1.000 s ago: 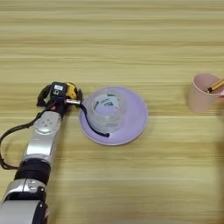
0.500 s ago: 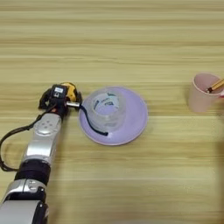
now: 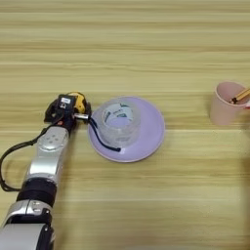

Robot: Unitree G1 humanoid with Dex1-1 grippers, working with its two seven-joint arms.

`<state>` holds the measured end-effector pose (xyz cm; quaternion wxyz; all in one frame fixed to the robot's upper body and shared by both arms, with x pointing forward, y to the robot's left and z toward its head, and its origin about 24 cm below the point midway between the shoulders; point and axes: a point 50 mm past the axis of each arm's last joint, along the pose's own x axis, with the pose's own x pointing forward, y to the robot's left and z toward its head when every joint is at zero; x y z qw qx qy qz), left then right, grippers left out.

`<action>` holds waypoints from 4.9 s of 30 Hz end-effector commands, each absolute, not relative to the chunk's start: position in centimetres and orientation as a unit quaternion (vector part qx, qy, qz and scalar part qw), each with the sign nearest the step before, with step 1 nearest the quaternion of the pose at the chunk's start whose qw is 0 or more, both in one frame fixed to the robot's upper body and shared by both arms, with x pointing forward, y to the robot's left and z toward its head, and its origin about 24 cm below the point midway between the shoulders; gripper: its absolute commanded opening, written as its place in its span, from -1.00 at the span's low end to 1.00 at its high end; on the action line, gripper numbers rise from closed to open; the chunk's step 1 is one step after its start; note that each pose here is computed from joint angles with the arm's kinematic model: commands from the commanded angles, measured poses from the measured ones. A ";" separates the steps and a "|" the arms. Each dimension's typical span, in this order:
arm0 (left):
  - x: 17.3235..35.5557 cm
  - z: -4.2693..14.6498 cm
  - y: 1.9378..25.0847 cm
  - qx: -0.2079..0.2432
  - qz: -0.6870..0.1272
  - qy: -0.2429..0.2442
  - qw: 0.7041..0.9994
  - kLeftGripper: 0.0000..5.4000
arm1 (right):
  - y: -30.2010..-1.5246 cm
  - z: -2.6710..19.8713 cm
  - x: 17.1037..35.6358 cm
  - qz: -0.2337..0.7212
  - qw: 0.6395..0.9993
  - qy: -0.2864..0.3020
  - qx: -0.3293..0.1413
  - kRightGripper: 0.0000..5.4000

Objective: Move the objects on the table

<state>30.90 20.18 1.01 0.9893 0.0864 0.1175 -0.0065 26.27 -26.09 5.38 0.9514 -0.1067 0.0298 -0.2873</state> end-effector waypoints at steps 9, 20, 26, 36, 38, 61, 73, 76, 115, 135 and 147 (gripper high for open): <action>32.4 3.6 19.7 0.076 0.000 0.033 0.997 0.71 | -26.3 6.0 26.4 -0.289 0.951 0.017 -0.109 1.00; 33.7 11.5 18.2 0.037 -0.015 -0.129 0.991 0.71 | -26.6 5.9 26.3 -0.291 0.950 0.017 -0.110 1.00; 32.1 14.4 16.3 0.009 -0.069 -0.178 0.981 0.71 | -26.6 5.9 26.3 -0.291 0.950 0.017 -0.110 1.00; 27.6 11.5 8.7 -0.046 -0.320 -0.054 0.945 0.71 | -26.7 5.9 26.4 -0.292 0.950 0.017 -0.110 1.00; 26.4 10.7 7.2 -0.036 -0.383 -0.031 0.923 0.71 | -26.6 5.9 26.4 -0.293 0.949 0.016 -0.110 1.00; 23.0 5.3 0.4 0.047 -0.562 0.054 0.824 0.71 | -26.2 6.2 26.2 -0.297 0.948 0.012 -0.111 1.00; 24.2 2.8 -0.4 0.073 -0.556 0.085 0.824 0.85 | -26.0 6.3 26.1 -0.298 0.948 0.011 -0.110 1.00; 24.4 2.6 -0.4 0.076 -0.553 0.086 0.825 0.91 | -26.1 6.3 26.1 -0.298 0.948 0.011 -0.110 1.00; 29.4 11.7 2.6 -0.088 -0.422 -0.086 0.898 1.00 | -26.4 5.9 25.8 -0.297 0.948 0.020 -0.113 1.00; 37.8 13.1 16.6 0.014 -0.008 -0.165 0.986 1.00 | -25.2 5.0 23.8 -0.235 0.963 0.043 -0.122 1.00; 37.6 7.9 19.6 0.047 0.090 -0.051 0.993 1.00 | -23.6 6.1 22.4 -0.169 0.979 0.015 -0.117 1.00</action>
